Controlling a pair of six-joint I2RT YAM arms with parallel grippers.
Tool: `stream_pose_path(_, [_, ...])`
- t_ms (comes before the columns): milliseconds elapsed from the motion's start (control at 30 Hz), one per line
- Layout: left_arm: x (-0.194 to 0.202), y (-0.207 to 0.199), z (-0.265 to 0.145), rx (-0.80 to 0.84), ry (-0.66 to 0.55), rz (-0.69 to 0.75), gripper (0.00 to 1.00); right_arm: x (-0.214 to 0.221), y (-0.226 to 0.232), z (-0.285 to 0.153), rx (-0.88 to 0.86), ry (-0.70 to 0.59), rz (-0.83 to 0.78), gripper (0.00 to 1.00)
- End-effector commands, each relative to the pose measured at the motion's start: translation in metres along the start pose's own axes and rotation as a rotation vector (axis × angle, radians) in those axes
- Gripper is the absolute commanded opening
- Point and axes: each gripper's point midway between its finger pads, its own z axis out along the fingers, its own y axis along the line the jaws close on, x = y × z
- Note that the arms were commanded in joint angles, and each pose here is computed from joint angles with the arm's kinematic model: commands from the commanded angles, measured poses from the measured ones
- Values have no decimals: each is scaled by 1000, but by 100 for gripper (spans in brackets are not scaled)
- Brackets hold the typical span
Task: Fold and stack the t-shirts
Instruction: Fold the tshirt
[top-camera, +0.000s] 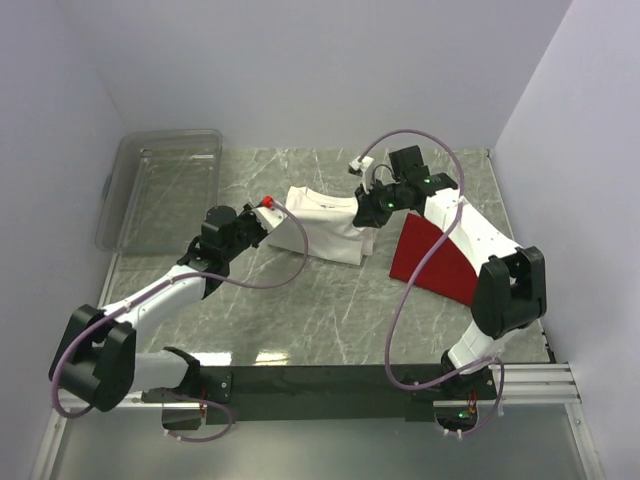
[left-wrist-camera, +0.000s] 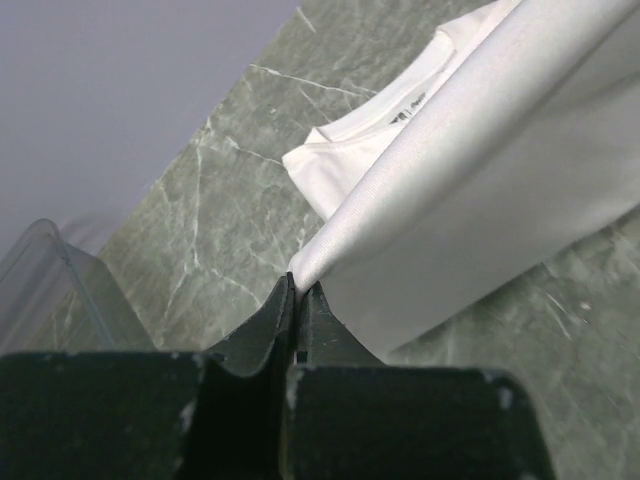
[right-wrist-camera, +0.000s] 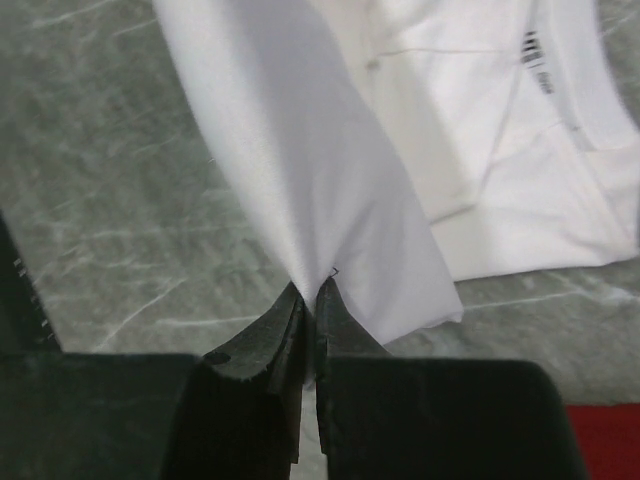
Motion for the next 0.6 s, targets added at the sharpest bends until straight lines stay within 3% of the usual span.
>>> stream_pose_path(0, [-21,-2,-15,32,-75,27,1,-3,40,-19,-134,-37,-63,0])
stream_pose_path(200, [-40,-9,-34,91,-130,50,1,21,94,-22,-312,-2,-72,0])
stream_pose_path(567, [-25,-49,-64,260,-91,36,1,53,152,-19,-522,53,-49,0])
